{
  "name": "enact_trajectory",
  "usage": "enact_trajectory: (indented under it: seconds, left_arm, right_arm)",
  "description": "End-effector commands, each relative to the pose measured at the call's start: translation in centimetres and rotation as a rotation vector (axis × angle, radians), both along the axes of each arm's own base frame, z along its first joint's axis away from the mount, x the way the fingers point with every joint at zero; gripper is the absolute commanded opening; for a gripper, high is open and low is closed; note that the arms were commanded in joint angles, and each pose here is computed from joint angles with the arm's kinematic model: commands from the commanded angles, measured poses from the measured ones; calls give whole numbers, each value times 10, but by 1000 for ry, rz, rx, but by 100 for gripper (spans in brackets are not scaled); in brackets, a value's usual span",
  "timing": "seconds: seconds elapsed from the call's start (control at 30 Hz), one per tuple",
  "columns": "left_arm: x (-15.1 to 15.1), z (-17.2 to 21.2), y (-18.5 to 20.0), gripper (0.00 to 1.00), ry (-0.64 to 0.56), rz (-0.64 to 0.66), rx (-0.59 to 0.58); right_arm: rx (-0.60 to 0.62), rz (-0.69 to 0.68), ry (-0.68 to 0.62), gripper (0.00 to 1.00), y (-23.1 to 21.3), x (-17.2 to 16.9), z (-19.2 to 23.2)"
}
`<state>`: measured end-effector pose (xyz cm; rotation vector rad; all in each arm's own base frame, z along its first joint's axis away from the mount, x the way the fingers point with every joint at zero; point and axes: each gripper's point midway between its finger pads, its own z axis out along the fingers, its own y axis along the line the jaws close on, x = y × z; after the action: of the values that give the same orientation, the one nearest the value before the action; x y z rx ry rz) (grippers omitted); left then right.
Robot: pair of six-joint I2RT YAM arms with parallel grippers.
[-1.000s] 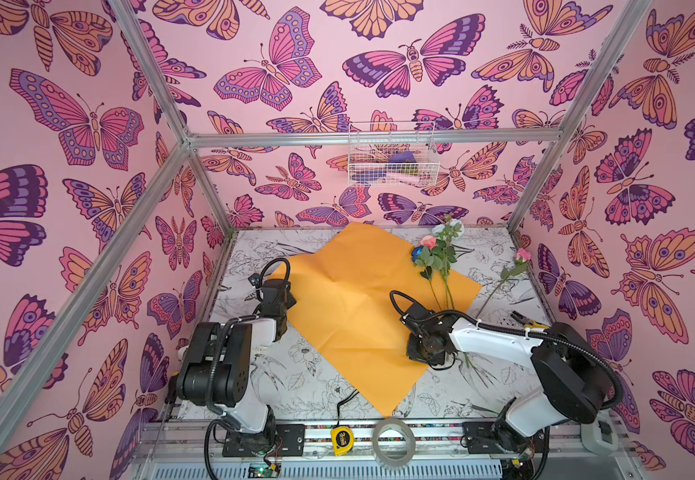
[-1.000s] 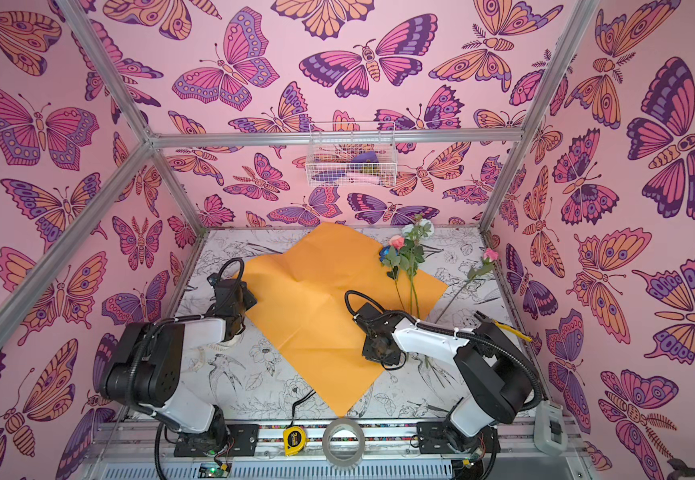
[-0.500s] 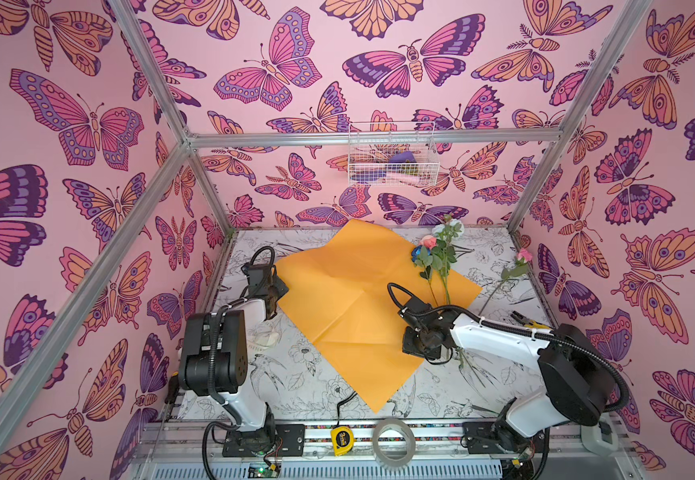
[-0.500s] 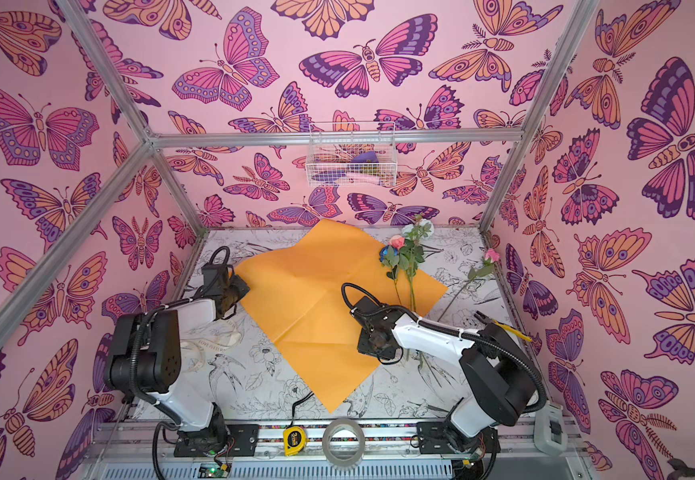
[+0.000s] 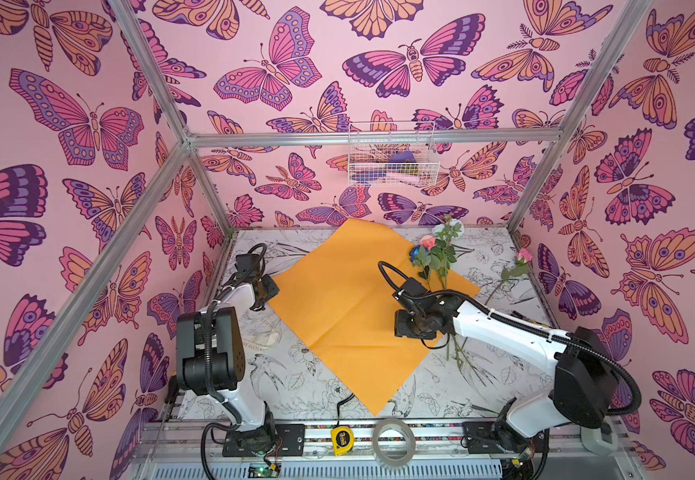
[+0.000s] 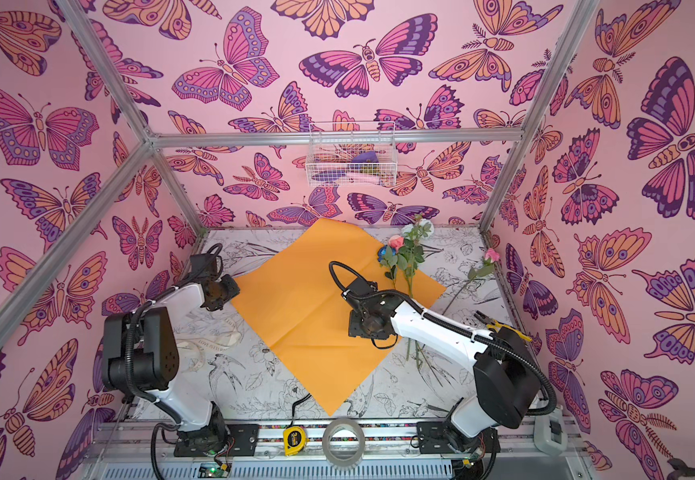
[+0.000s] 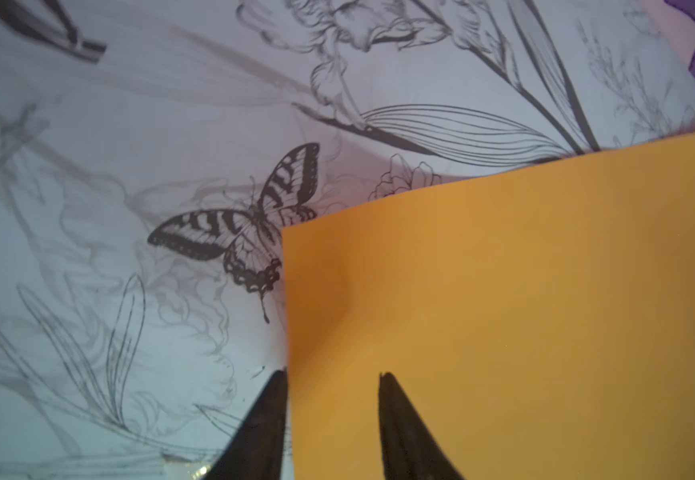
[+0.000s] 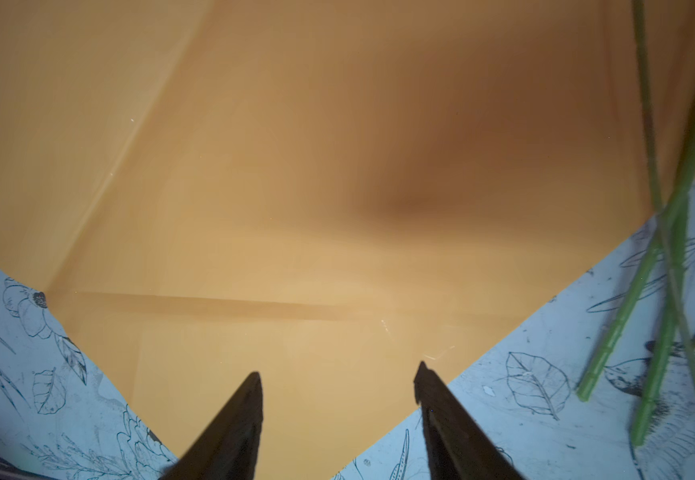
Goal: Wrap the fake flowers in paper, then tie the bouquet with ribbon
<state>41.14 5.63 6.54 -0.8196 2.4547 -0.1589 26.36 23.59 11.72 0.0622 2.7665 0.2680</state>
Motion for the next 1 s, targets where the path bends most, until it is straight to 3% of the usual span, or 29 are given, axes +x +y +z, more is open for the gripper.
enact_trajectory:
  seconds: [0.0,0.2,0.37,0.5,0.6,0.67,0.97]
  left_arm:
    - [-12,28,-1,55,-30,-4,5]
    - [-24,66,-9,78,-139,-3,-19]
    - [-32,75,-37,86,-184,-55,-94]
    - [-34,67,-71,89,-181,-142,-129]
    - [-34,54,-92,91,-147,-190,-139]
    - [-31,46,-104,98,-138,-211,-159]
    - [-7,38,-149,99,-169,-297,-256]
  right_arm:
    - [-127,5,-58,62,-24,24,8]
    - [-194,86,-42,63,-27,74,-12]
    - [-225,117,23,63,-30,102,-45]
    - [-239,122,69,63,-33,106,-69]
    - [-225,119,109,63,-33,97,-85]
    - [-204,109,147,63,-34,86,-95]
    - [-92,73,377,61,-42,-3,-140]
